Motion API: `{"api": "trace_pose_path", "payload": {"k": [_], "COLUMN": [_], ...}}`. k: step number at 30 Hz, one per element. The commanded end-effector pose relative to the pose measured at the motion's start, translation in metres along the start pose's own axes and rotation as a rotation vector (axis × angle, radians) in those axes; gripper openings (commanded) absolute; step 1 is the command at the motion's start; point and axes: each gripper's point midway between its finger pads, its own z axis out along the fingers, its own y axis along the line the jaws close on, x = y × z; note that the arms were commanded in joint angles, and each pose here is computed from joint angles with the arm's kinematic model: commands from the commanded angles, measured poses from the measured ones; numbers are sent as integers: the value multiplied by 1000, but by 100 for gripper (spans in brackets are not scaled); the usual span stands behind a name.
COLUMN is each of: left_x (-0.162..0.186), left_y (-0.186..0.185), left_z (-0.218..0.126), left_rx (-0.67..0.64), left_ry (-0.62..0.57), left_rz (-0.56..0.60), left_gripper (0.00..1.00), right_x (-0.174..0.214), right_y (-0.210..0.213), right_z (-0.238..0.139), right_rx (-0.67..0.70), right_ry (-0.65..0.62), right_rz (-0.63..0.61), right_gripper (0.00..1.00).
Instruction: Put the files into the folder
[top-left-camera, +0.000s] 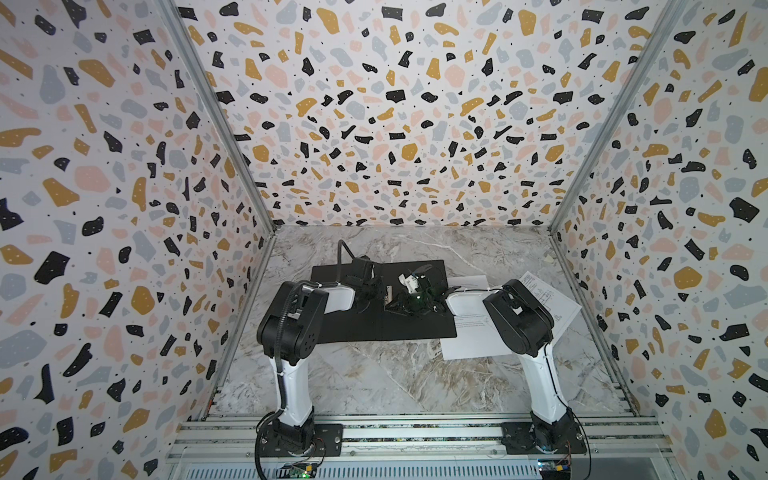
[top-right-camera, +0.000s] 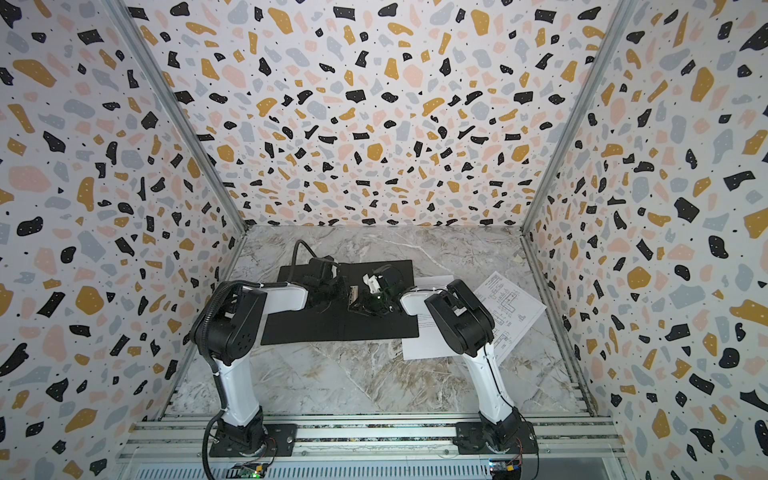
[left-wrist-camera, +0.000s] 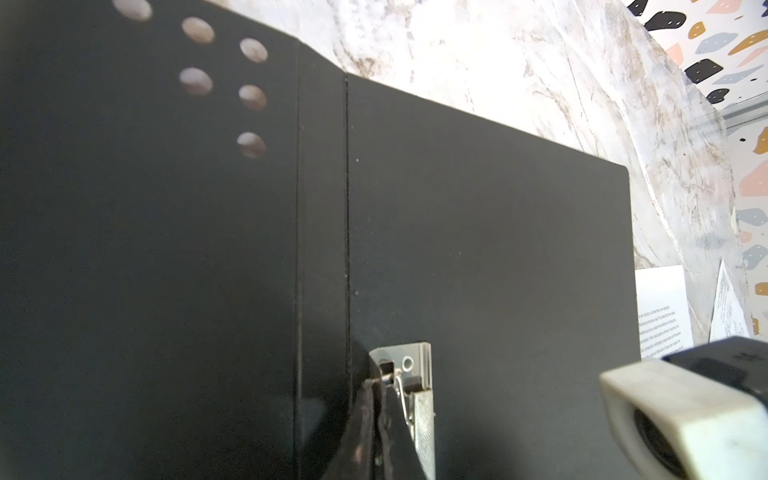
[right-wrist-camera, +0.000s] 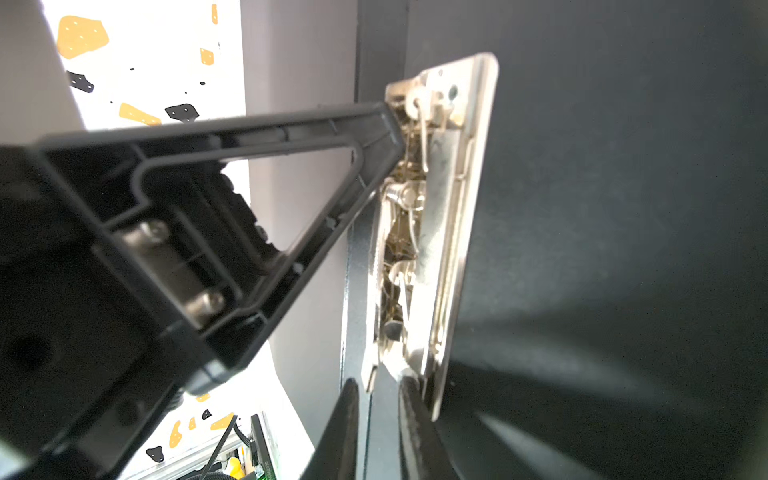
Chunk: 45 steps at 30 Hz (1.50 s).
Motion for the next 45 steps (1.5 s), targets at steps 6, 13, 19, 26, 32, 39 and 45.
{"api": "trace_pose_path", "payload": {"k": [6,13,19,26,32,39,45], "left_x": [23,23,25,28,33,39,43], "left_y": [15,14,16,18,20,23,27], "left_z": [-1,-1,1,4,10,15,18], "left_rx": [-38,-38,-40,-43,-39,-32,-45], "left_ry": [67,69,80,96,122,147,161], "left_rz": [-16,-2,9,21,37,48,60], "left_gripper": [7,6,5,5,4,4,4], "right_x": [-10,-13,-12,-7,1,7,10], "right_y": [1,-1,-10,-21,-38,-58,-68], "right_z": [2,3,3,3,1,-3,-6], "right_rx": [-2,1,16,45,77,128,166], "right_ry": [-3,-2,4,18,32,37,34], "right_rz": [7,10,19,22,28,30,28], "right_gripper": [17,14,10,4,1,0,0]}}
